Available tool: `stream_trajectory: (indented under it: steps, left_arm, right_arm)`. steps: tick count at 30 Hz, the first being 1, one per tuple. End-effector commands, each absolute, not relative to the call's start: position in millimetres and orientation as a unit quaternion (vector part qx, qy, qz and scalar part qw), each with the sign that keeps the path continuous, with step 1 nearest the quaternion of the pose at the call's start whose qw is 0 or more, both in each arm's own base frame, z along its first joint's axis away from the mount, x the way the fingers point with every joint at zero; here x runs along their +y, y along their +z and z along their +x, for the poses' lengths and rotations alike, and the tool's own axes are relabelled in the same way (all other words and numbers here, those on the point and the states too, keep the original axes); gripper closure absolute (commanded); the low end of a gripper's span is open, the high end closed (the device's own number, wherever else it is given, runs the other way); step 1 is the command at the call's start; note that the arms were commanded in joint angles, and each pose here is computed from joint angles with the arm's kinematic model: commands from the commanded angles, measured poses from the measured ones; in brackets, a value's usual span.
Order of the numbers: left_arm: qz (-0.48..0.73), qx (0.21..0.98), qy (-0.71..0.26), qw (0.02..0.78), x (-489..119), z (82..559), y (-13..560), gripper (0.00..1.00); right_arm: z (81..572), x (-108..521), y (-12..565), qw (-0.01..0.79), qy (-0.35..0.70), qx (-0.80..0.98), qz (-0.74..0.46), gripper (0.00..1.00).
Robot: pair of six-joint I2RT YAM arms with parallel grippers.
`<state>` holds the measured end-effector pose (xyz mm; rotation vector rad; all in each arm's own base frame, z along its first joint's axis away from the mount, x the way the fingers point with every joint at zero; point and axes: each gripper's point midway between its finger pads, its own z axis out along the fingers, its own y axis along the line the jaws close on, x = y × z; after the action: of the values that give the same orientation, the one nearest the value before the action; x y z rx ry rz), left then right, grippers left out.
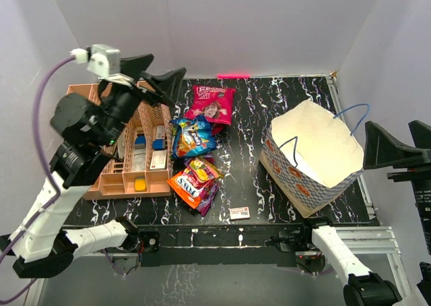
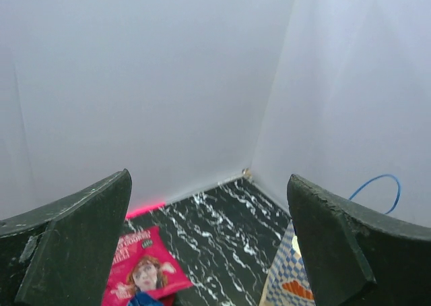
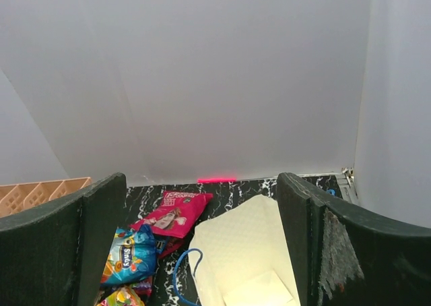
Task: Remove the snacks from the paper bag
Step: Reset both arms
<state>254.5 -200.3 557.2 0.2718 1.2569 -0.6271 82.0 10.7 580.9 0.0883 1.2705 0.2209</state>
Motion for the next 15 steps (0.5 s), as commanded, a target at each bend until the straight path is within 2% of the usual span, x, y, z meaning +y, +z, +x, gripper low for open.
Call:
stream_trajectory:
  steps: [1,15]
  left_arm:
    - [0.122,0.512,-0.285,0.801,-176.0,229.6,601.7,0.02]
    - [0.134,0.479,-0.217,0.84,-163.1,235.5,626.1,0.02]
  right_arm:
    - [101.3,19.2,580.0,0.783,0.117,0.61,0.031,0.02]
    - [134.3,8.1,595.8,0.787,0.094,0.607,0.064,0.02]
